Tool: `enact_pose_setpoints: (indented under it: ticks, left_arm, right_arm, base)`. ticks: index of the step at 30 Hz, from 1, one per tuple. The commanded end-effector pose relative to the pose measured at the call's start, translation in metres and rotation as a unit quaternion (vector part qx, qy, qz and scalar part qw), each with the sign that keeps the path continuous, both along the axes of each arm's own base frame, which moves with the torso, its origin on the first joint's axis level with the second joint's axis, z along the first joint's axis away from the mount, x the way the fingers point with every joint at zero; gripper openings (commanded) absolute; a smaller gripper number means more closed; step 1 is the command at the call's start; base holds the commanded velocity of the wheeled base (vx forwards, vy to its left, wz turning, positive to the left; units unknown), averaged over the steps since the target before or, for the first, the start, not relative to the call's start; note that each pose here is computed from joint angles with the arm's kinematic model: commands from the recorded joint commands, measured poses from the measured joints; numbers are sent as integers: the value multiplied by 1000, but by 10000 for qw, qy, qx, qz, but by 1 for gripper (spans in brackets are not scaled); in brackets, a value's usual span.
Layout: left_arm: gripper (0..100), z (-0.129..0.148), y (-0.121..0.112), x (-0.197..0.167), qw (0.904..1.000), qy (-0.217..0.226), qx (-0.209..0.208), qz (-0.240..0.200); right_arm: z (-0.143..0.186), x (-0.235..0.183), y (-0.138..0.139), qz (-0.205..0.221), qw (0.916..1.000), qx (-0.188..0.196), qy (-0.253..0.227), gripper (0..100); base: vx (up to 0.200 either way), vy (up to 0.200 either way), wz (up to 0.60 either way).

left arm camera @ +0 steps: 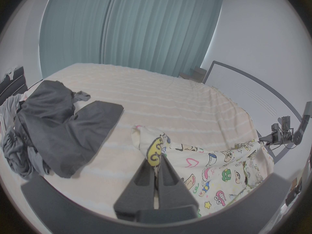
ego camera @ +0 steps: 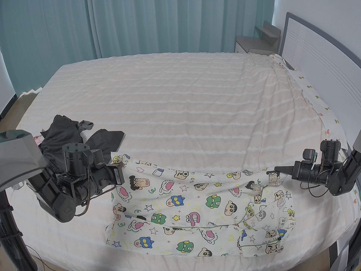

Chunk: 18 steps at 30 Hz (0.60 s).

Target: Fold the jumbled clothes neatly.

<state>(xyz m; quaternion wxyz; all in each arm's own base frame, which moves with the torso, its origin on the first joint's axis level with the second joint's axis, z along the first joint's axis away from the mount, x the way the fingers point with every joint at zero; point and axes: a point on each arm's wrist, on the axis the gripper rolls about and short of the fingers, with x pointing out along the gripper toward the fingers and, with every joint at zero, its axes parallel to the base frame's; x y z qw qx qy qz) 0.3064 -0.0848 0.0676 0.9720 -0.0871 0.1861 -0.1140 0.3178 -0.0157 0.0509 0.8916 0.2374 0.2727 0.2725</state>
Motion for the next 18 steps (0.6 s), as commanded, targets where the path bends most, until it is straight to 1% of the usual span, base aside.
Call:
enact_pose_setpoints:
  ticks: [1, 2, 4, 7, 8, 9, 13, 16, 17, 18]
  left_arm:
    - [0, -17, -3, 15, 9997, -204, 96, 97]
    - [0, -18, -3, 16, 9995, -264, 115, 127]
    - [0, -24, -2, 19, 9989, -344, 278, 147]
    - [0, -33, -2, 19, 9957, -533, 756, -2]
    - [0, -33, -2, 19, 9957, -533, 756, -2]
    - [0, -36, -3, 13, 9943, -640, 847, -88]
    - [0, -43, -6, 8, 9936, -599, 934, -196]
    - [0, -44, -5, 7, 9935, -643, 919, -199]
    - [0, -42, -5, 5, 9930, -754, 887, -194]
    - [0, -43, -4, 3, 9930, -761, 883, -200]
  right_arm:
    - [1, 10, 0, -19, 10000, 43, -83, 0]
    - [1, 11, 0, -19, 9999, 42, -91, 0]
    - [2, 14, 0, -19, 9999, 39, -129, 0]
    - [2, 15, 0, -21, 9999, 43, -140, 0]
    - [2, 15, 0, -21, 9999, 43, -140, 0]
    - [1, 14, 0, -11, 9999, 40, -114, 0]
    - [1, 12, 1, 2, 9999, 49, -99, 0]
    - [1, 10, 0, -6, 9999, 53, -92, 0]
    - [1, 7, -1, -8, 10000, 62, -70, 0]
    - [1, 5, -1, -9, 10000, 68, -55, 0]
  base:
    - [0, 0, 0]
    - [0, 0, 0]
    - [0, 0, 0]
    - [0, 0, 0]
    - [0, 0, 0]
    - [0, 0, 0]
    - [0, 0, 0]
    - [0, 0, 0]
    - [0, 0, 0]
    - [0, 0, 0]
